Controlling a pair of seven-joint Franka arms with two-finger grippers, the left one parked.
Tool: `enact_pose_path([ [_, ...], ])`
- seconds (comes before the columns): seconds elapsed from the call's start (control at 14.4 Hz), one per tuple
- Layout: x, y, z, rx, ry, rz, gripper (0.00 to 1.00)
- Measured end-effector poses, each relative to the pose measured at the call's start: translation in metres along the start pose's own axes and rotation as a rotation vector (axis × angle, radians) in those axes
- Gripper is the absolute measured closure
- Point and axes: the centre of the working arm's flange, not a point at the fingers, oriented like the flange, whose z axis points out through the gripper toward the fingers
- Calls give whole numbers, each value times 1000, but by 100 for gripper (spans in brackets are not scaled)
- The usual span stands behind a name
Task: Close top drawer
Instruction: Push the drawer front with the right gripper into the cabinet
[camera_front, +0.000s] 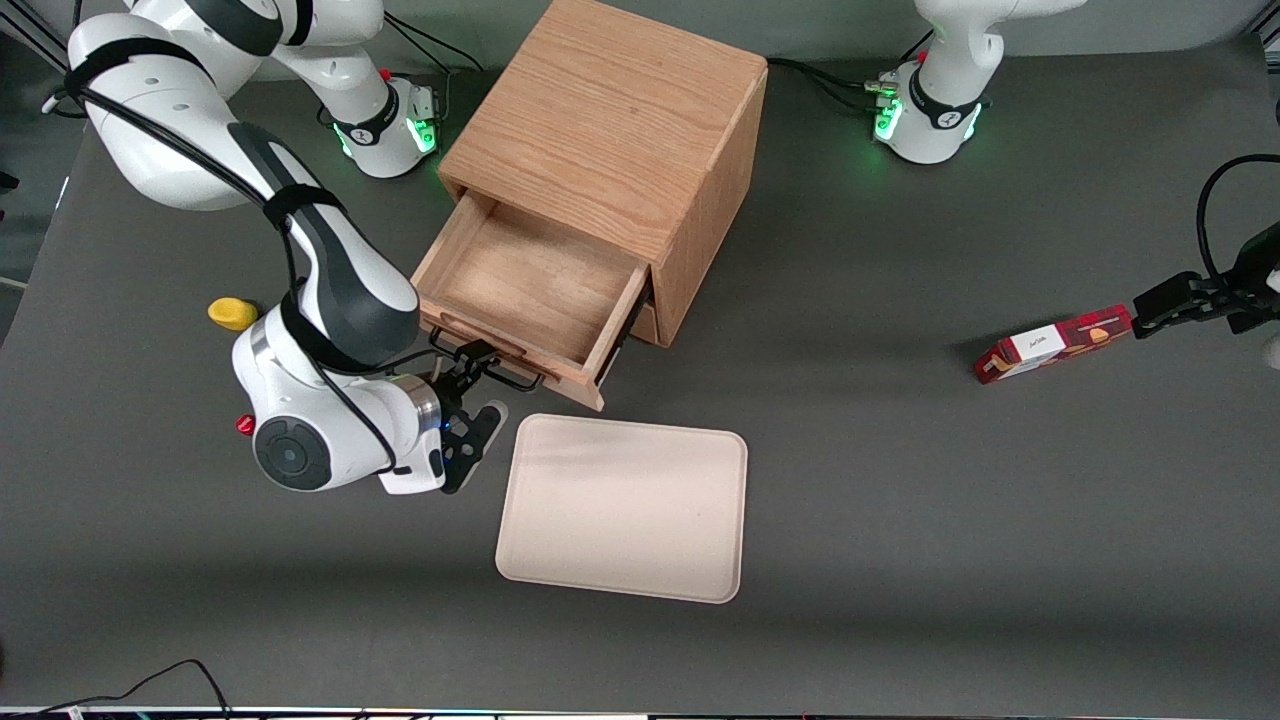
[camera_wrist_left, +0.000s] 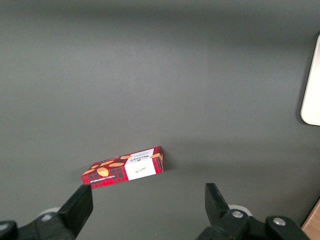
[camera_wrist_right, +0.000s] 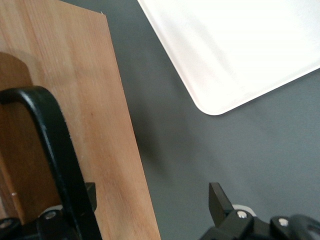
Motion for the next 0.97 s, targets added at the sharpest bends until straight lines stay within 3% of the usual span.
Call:
enact_pose_path([
  [0.97, -3, -71, 35, -7, -79, 25, 0],
])
